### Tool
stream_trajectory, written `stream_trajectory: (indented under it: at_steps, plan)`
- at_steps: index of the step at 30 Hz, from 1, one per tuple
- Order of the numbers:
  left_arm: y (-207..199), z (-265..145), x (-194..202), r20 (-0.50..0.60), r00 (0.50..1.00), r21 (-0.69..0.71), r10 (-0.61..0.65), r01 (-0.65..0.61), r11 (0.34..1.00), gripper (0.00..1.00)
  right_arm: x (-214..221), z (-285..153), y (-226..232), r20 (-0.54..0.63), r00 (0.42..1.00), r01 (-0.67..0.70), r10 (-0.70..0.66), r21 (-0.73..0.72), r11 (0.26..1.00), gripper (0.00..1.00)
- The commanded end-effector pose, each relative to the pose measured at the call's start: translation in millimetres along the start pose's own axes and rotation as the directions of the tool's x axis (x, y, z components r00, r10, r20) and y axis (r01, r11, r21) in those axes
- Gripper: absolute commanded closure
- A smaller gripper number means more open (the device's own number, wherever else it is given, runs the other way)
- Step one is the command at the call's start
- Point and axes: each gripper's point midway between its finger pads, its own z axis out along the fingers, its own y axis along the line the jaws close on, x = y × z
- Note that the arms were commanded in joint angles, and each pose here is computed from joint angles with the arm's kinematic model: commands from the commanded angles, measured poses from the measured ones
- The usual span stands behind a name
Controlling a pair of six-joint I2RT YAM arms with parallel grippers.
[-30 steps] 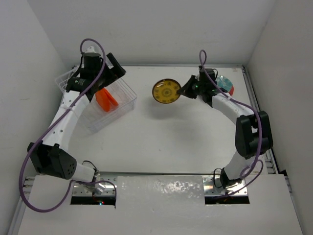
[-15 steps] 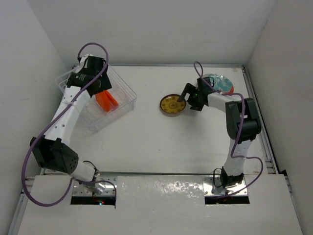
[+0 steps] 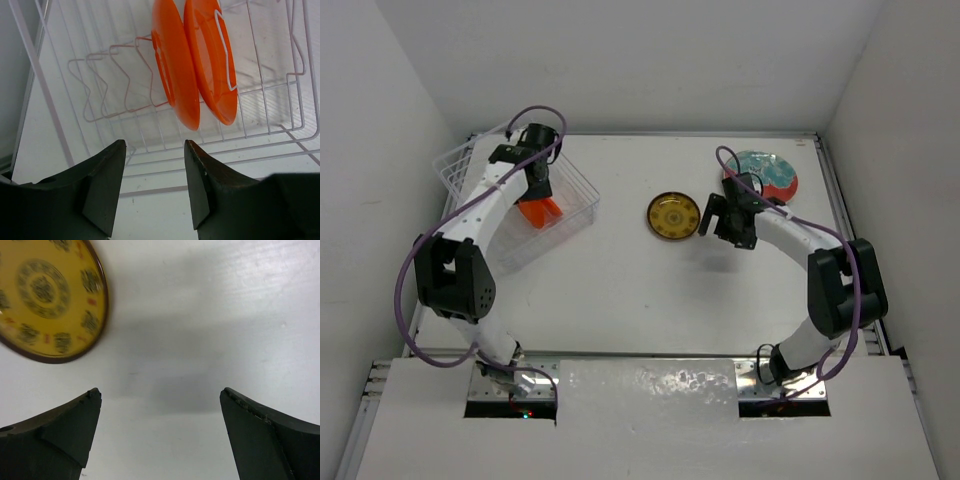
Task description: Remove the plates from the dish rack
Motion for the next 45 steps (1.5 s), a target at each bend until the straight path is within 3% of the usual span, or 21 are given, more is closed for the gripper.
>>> stream_trajectory:
  at_steps: [1, 14, 28, 35, 42, 45]
  plan:
    - [-10.0, 0.9, -4.4, 0.026, 1.000, 0.007, -0.003, 0.003, 1.000, 0.53, 13.4, -2.3, -13.0, -0.033, 0.999, 0.030, -0.029, 0.029, 0.999, 0.01]
    - [-27.6, 27.8, 7.4, 0.019, 1.000, 0.021, -0.023, 0.022, 1.000, 0.49, 13.2, -4.9, -9.4, -0.042, 0.997, 0.063, -0.063, 0.005, 0.998, 0.01]
    - [-24.5, 50.5, 9.9, 0.045, 0.998, -0.065, -0.038, 0.041, 0.997, 0.50, 9.5, -10.2, -3.4, -0.040, 0.996, 0.075, -0.076, -0.026, 0.997, 0.01]
    - [-12.0, 48.8, 6.1, 0.078, 0.995, -0.124, -0.057, 0.066, 0.990, 0.59, 6.4, -10.7, 1.3, -0.036, 0.997, 0.074, -0.075, -0.040, 0.996, 0.01]
    - [-3.3, 38.4, -13.9, 0.144, 0.985, -0.111, -0.096, 0.112, 0.987, 0.62, 2.9, -10.5, 7.0, -0.039, 0.997, 0.070, -0.072, -0.055, 0.996, 0.01]
    - [-3.1, 42.3, -13.7, 0.132, 0.985, -0.099, -0.107, 0.121, 0.988, 0.70, 0.8, -10.9, 8.1, -0.040, 0.996, 0.074, -0.077, -0.055, 0.996, 0.01]
